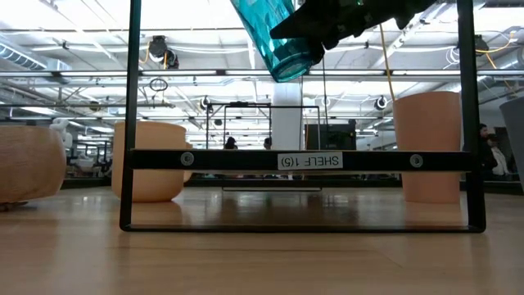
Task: Stack small to large cups/mugs on shelf
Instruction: Put the light blue cup on the shelf
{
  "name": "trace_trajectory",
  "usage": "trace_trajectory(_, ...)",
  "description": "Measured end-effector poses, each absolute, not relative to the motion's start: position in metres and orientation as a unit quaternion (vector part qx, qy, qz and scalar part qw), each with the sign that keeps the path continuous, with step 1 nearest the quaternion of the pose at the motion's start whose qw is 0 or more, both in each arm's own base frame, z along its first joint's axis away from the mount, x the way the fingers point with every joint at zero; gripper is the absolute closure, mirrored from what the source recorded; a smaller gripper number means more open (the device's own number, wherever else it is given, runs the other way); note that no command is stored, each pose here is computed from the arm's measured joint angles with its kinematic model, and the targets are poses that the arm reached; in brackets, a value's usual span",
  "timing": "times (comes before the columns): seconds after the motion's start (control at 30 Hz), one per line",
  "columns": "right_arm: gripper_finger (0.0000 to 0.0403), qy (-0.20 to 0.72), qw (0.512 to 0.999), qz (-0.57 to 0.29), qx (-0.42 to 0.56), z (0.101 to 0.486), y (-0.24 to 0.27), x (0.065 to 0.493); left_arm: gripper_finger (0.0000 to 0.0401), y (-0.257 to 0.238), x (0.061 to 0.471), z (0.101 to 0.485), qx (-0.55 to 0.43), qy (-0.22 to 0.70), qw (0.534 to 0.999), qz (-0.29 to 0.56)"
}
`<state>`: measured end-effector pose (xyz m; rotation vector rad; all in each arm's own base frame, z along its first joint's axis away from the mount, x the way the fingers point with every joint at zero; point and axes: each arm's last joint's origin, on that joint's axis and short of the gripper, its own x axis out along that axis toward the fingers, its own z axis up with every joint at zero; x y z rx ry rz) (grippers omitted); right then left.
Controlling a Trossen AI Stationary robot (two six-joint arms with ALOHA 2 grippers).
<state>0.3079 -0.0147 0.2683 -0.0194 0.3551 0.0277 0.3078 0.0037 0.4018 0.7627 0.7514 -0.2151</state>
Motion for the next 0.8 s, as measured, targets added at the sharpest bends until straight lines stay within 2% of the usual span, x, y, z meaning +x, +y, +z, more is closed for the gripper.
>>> trace_trajectory(0.4,0.0064,0.185,0.983,0.002,-0.013,0.252,-0.025,0.302,0.0212,0.004,0.296,0.418,0.346,0.327,0.876,-0.073)
trace_trajectory(0.8,0.0064,0.148,0.987,-0.022,-0.051,0.233,-0.041,0.289,0.0212,0.01,0.292,0.419,0.272,0.346,0.898,-0.009)
